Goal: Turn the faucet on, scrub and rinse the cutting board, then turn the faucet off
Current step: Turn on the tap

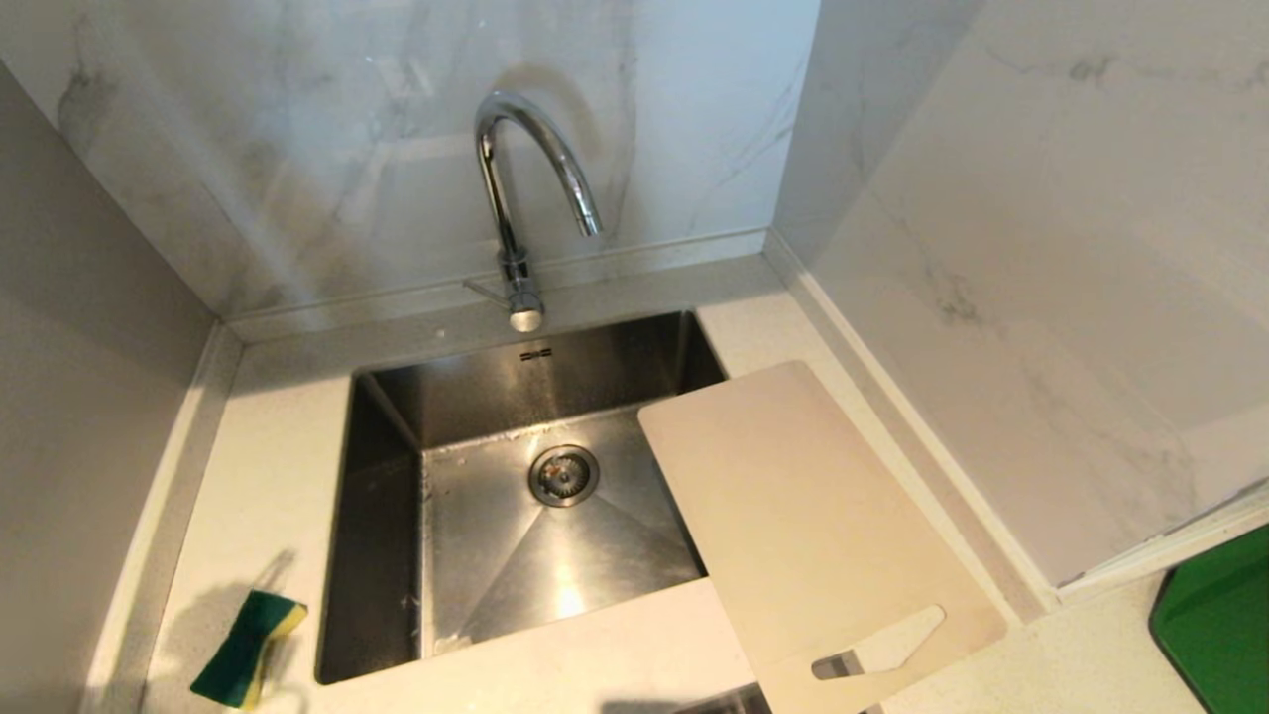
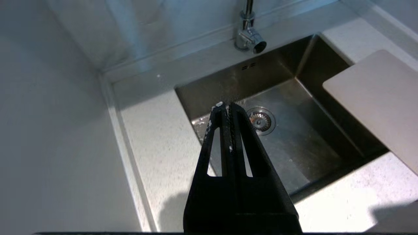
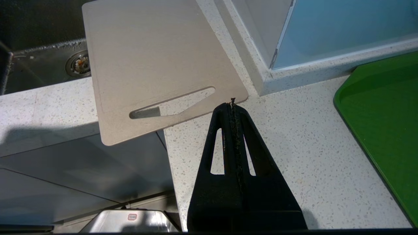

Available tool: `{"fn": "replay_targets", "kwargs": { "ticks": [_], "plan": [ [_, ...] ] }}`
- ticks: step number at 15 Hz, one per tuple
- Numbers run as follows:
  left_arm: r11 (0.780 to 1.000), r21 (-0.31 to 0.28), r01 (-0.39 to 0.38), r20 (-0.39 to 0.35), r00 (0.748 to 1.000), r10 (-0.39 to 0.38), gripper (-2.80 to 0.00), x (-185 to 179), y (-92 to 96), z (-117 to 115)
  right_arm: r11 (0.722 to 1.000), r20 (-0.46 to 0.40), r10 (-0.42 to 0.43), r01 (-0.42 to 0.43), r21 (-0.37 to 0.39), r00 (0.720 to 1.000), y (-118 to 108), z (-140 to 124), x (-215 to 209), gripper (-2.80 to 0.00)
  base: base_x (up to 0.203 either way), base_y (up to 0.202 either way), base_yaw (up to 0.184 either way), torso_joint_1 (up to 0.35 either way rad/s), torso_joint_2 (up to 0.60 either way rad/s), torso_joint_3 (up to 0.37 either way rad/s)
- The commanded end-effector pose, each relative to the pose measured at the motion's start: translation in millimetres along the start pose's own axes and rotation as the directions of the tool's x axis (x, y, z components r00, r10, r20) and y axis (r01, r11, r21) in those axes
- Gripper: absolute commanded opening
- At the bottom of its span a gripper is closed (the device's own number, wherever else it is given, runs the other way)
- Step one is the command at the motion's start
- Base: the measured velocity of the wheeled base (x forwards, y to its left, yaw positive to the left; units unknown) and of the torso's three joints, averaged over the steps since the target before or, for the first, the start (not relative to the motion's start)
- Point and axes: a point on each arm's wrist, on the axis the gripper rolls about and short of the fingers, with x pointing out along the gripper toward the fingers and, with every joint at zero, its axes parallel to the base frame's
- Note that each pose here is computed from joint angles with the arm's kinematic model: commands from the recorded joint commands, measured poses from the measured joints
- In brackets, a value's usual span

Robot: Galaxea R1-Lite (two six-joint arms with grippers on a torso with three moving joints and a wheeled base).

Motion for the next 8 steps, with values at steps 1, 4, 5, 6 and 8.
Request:
{"fn": "replay_targets", "kwargs": {
  "ticks": [1,4,5,6,8],
  "plan": [
    [1.0,0.0,0.014,-0.064,0.998,-0.014,-2.8,34,2.0,8,1.0,-0.001,0.001,-0.001,0.0,1.0,0,0,0,-2.8,0.0,0.0,0.0,0.0,0.0,0.0],
    [1.0,-0.001,0.015,-0.095,0.995,-0.015,-2.8,56,3.6,14,1.0,-0.001,0.001,-0.001,0.0,1.0,0,0,0,-2.8,0.0,0.0,0.0,0.0,0.0,0.0],
    [1.0,-0.002,0.016,-0.106,0.994,-0.016,-2.8,67,4.4,17,1.0,-0.001,0.002,-0.002,0.0,1.0,0,0,0,-2.8,0.0,0.0,0.0,0.0,0.0,0.0],
    [1.0,-0.003,0.017,-0.118,0.993,-0.017,-2.8,78,5.3,20,1.0,-0.001,0.002,-0.002,0.0,1.0,0,0,0,-2.8,0.0,0.0,0.0,0.0,0.0,0.0],
    [1.0,0.0,0.019,-0.139,0.99,-0.019,-2.8,101,6.7,25,1.0,-0.001,0.001,-0.001,0.0,1.0,0,0,0,-2.8,0.0,0.0,0.0,0.0,0.0,0.0]
  ]
}}
